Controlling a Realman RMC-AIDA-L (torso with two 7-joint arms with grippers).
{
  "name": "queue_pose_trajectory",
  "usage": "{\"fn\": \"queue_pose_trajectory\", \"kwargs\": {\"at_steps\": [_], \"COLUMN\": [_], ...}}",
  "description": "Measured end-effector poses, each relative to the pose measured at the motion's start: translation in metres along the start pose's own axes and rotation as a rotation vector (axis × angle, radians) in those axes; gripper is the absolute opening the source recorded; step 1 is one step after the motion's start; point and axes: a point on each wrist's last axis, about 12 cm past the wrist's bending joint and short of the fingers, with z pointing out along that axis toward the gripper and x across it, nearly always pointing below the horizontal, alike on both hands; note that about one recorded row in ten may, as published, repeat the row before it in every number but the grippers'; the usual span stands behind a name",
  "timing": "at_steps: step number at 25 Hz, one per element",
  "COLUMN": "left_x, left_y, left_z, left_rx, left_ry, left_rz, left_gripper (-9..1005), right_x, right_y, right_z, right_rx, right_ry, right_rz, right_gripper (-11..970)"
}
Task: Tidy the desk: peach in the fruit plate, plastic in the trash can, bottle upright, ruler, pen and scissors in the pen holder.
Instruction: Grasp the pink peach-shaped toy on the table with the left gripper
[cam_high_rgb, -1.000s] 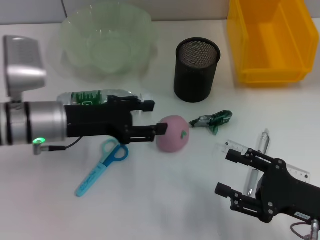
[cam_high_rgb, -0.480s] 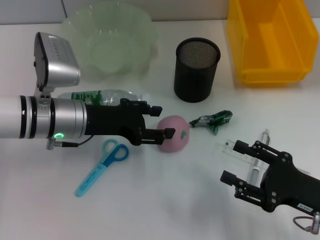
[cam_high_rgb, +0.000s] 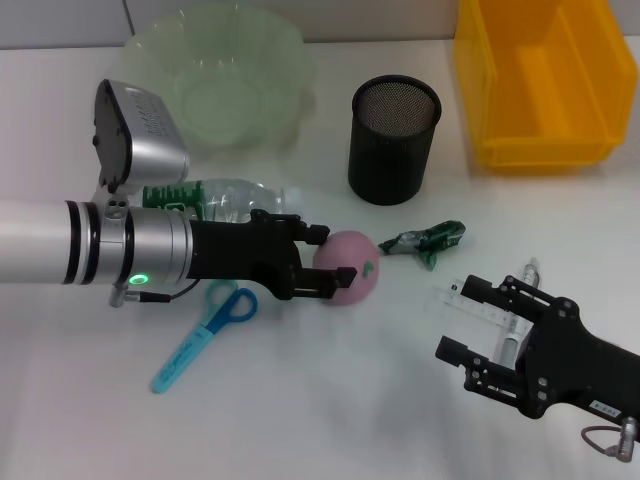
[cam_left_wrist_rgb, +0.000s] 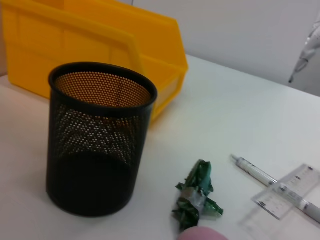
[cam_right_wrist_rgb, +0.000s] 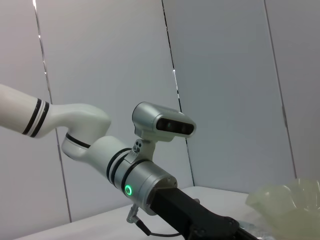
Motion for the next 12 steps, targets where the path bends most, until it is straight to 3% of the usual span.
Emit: {"fn": "queue_pose_trajectory", "kwargs": {"at_steps": [12], "left_x": [0.0038], "left_y": [0.0], "left_z": [0.0083], "left_rx": [-0.025], "left_ry": [0.003], "left_rz": [-0.024], "left_gripper": [669], "right_x": [0.0007], "right_y": [0.001], "right_z": [0.0018], "right_rx": [-0.002], "right_ry": [-0.003], "right_rz": [0.013], "right_gripper": [734]}}
